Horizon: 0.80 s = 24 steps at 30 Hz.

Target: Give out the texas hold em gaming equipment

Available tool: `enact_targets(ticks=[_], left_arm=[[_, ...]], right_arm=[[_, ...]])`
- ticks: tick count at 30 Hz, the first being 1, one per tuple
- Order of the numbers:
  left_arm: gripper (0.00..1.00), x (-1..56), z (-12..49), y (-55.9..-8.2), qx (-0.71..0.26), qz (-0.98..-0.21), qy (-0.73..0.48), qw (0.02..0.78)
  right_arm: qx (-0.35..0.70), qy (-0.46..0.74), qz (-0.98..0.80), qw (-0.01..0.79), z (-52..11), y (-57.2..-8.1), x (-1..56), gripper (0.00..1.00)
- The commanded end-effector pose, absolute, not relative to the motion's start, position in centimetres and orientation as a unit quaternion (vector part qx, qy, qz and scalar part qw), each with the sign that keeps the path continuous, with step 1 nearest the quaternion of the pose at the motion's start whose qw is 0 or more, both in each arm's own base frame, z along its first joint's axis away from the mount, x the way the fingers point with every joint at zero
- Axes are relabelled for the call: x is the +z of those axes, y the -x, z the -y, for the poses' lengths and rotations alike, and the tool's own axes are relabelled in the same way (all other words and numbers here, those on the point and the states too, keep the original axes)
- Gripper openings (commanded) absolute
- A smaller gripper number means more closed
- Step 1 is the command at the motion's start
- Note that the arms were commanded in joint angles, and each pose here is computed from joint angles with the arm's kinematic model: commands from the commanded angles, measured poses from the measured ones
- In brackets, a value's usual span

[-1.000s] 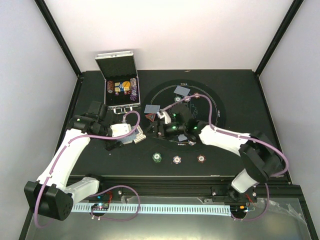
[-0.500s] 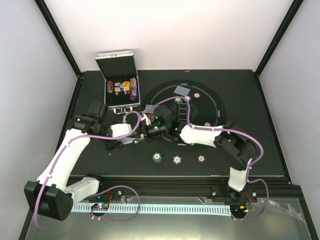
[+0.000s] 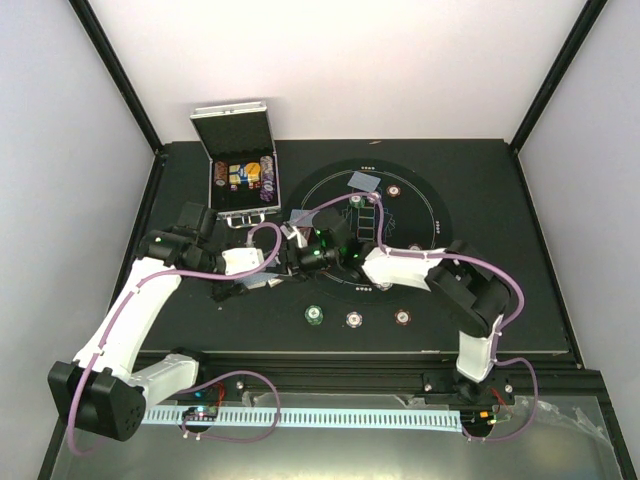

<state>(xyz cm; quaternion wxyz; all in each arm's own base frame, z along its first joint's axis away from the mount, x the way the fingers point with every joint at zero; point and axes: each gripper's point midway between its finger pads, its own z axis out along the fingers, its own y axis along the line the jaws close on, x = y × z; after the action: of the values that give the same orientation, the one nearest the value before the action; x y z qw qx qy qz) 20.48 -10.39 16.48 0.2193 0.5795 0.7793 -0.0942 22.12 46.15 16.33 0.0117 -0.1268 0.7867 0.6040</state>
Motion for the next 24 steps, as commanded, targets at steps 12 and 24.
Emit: enact_targets(ticks=[12,24], left_arm=[[0.02,18.2,10.7,-21.0,-0.087,-0.772,-0.581,0.244],[0.02,18.0,10.6,-20.9,-0.084,-0.774,-0.580,0.241]], right_arm=[[0.602,0.111,-0.790,0.036,-43.1,-22.7,17.0,0.27],[0.596,0.103,-0.794,0.064,-40.7,-24.0,18.4,0.04]])
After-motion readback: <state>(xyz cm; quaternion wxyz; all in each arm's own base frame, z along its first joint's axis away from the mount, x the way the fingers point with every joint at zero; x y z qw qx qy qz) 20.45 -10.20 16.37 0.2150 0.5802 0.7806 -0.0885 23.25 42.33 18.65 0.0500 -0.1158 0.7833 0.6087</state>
